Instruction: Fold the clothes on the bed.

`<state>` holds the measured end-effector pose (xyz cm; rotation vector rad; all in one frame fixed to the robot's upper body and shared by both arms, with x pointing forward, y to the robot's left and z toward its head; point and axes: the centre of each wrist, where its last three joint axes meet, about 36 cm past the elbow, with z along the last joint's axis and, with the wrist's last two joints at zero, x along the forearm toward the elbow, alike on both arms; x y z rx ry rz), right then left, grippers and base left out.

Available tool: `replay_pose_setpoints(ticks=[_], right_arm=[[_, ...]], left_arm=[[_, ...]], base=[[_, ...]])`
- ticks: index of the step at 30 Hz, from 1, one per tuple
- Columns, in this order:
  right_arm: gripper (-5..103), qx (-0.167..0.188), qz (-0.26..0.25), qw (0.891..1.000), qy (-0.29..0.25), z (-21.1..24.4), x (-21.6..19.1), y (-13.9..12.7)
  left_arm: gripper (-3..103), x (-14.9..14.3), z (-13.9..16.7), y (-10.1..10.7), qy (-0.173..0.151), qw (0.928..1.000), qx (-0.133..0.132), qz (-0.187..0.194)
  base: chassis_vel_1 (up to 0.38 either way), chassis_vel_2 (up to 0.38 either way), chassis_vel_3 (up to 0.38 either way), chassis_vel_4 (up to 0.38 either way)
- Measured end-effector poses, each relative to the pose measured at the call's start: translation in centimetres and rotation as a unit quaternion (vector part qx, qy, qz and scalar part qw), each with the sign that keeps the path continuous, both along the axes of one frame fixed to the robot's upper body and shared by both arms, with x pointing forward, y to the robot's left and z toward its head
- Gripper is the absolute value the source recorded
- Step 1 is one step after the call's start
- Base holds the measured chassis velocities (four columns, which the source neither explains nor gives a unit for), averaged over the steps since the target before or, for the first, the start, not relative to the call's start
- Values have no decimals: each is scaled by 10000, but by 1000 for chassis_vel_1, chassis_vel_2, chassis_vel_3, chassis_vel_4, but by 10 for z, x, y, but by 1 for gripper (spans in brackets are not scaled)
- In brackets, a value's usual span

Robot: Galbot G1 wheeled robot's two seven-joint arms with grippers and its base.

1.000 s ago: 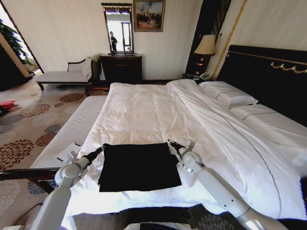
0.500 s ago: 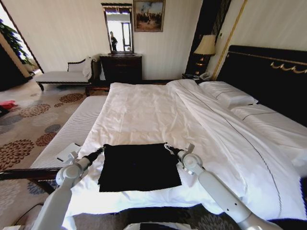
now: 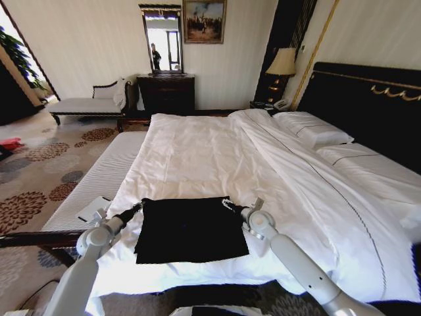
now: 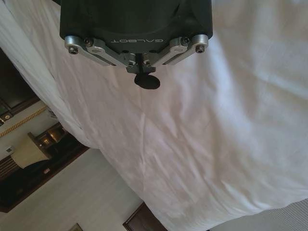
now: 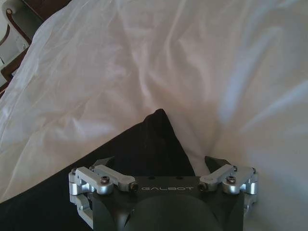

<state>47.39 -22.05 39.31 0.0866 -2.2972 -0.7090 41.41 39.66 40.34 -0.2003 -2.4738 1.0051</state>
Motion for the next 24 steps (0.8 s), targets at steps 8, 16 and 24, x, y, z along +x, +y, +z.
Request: replay_pose_setpoints(ticks=[8, 16, 24], right_arm=[[77, 1, 67, 10000, -52, -1, 2, 3], [50, -37, 84, 9999, -118, -2, 4, 6], [12, -174, 74, 9994, -276, -9, 10, 6]], left_arm=[[2, -1, -1, 0, 5, 10000, 6, 3], [2, -1, 0, 0, -6, 10000, 4, 13], [2, -1, 0, 0, -22, 10000, 2, 18]], base=[[0, 0, 0, 0], [0, 0, 0, 0], [0, 0, 0, 0]])
